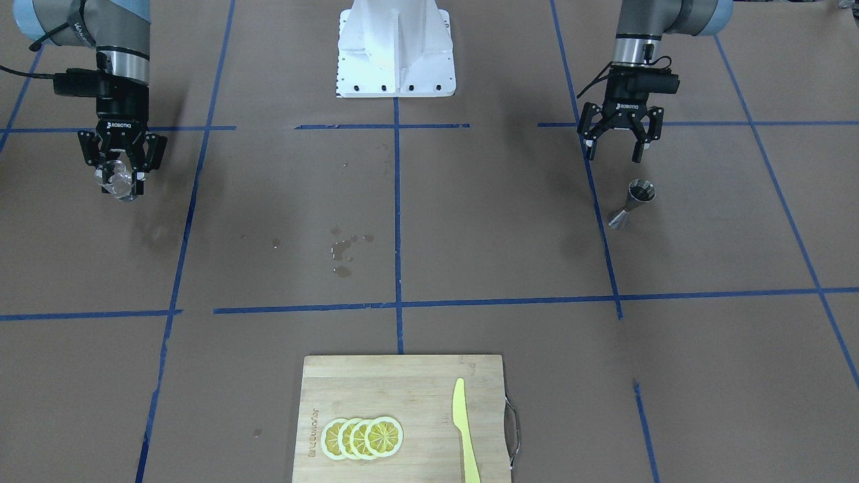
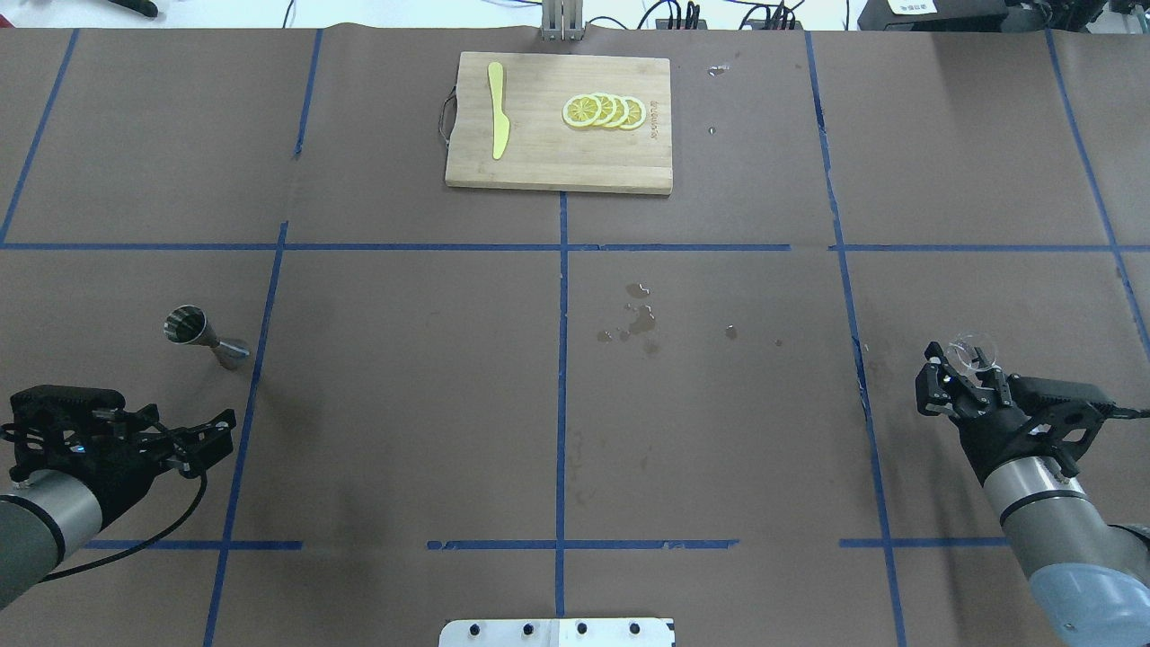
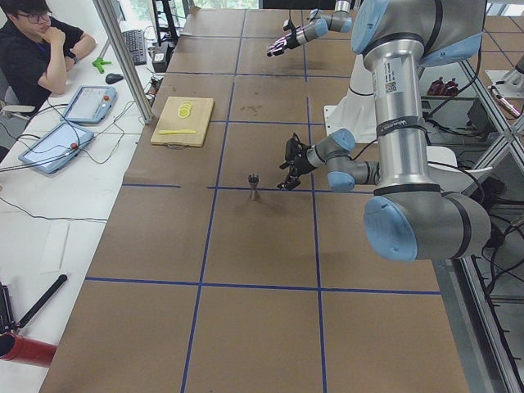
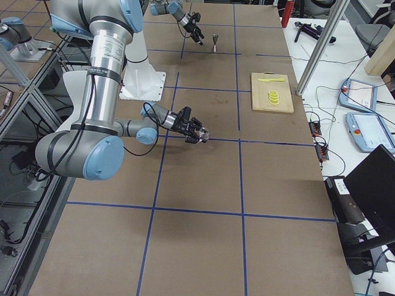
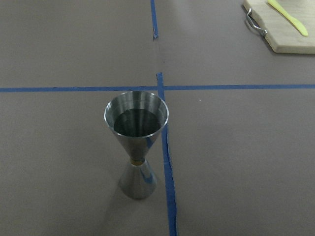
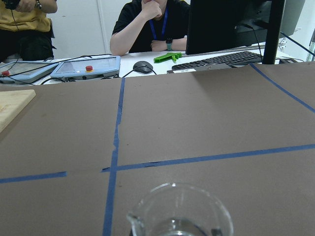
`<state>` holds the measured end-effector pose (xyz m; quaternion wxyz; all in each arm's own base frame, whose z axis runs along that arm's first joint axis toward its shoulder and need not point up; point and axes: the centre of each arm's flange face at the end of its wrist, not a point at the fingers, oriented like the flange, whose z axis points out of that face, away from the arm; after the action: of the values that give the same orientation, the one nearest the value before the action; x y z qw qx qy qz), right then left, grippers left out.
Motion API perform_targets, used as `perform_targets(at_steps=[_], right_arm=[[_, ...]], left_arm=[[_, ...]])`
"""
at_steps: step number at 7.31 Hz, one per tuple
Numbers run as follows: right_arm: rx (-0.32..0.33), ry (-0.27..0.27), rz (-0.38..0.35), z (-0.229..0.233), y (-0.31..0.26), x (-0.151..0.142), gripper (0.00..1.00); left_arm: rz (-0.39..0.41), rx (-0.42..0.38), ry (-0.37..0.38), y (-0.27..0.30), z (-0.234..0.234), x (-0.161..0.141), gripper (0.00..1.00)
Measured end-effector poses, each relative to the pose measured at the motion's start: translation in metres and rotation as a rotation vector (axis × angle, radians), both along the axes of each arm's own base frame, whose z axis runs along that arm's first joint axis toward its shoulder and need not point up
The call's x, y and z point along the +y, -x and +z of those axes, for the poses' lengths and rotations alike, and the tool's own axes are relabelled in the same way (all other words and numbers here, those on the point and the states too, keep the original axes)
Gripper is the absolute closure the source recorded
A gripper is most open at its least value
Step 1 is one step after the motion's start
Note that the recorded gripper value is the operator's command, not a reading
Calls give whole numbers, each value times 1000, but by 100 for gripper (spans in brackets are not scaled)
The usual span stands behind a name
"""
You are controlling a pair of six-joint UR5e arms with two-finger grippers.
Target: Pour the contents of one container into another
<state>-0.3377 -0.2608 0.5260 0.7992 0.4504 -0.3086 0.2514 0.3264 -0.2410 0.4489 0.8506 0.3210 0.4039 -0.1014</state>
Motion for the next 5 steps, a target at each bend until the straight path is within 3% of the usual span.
perform_targets(at_steps=[3, 4, 5], right_arm=[[-17, -29, 8, 4, 32, 6, 100], [-20, -31, 3, 4, 42, 7, 97], [-17, -33, -3, 6, 51, 9, 85]], left_arm=[[58, 16, 2, 28, -26, 9, 0], [63, 22, -2, 30, -31, 9, 0], [67, 28, -6, 32, -36, 10, 0]])
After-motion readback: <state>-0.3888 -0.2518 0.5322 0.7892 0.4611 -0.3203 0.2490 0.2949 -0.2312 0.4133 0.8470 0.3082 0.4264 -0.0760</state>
